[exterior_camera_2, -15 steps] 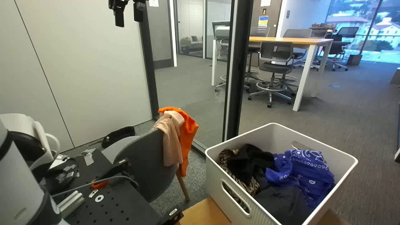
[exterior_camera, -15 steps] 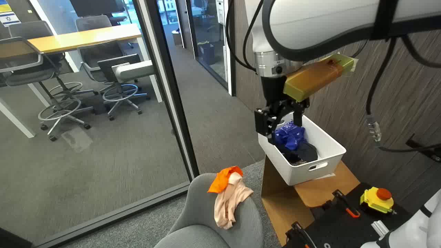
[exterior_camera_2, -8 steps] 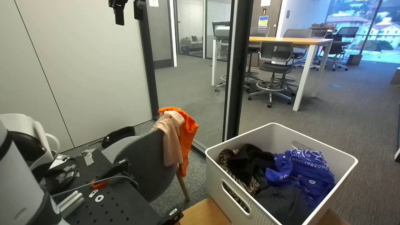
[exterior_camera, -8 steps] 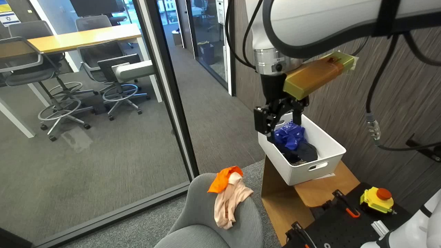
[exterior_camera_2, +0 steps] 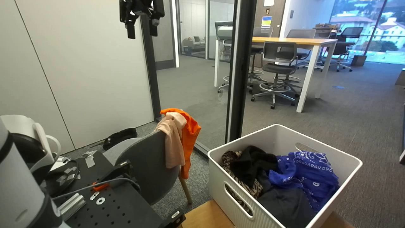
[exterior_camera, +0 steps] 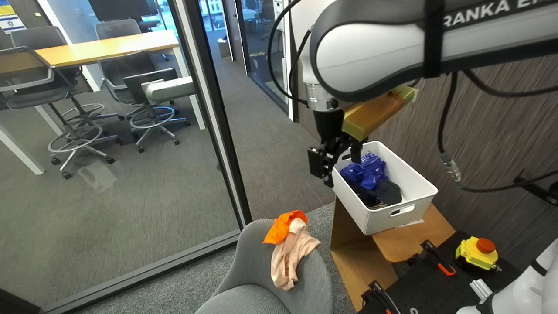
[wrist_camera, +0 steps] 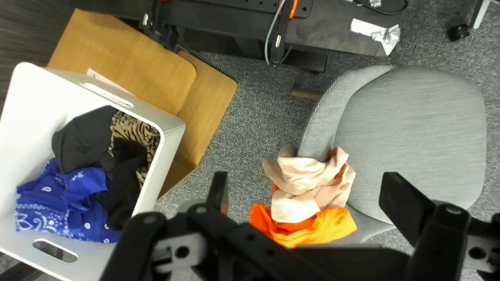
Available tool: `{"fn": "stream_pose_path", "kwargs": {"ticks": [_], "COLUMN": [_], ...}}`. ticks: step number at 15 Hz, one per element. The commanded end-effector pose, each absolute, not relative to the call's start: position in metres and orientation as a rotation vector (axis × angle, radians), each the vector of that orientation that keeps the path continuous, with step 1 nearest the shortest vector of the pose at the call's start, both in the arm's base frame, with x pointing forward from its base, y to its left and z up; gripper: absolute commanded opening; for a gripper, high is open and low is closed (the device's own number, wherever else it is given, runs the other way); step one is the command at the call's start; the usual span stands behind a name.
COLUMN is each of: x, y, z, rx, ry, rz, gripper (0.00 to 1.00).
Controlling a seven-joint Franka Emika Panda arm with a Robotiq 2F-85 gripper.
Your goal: Pick up the clothes from the headrest of the chair and put them in the box
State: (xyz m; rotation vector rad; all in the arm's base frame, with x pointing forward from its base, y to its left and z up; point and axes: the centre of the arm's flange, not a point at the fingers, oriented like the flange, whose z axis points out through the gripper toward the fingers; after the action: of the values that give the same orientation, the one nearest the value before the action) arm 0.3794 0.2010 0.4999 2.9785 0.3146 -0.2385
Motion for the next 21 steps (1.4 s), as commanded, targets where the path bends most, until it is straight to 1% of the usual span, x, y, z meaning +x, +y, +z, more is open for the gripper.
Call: {"fn": "stream_pose_path", "kwargs": {"ticks": [1, 9, 15, 21], "x": [0.416, 0.462, 0.502, 0.53], "y": [0.232, 0.278, 0.272, 0.271], "z": [0.468, 0.379, 0.329, 0.283], "rx": [2.957, 2.888, 2.907, 2.937], "ry": [0.521, 0.924, 1.132, 1.183], "rz": [-0.206, -0.23, -0.212, -0.173], "gripper": [1.0, 1.0, 1.0, 1.0]}}
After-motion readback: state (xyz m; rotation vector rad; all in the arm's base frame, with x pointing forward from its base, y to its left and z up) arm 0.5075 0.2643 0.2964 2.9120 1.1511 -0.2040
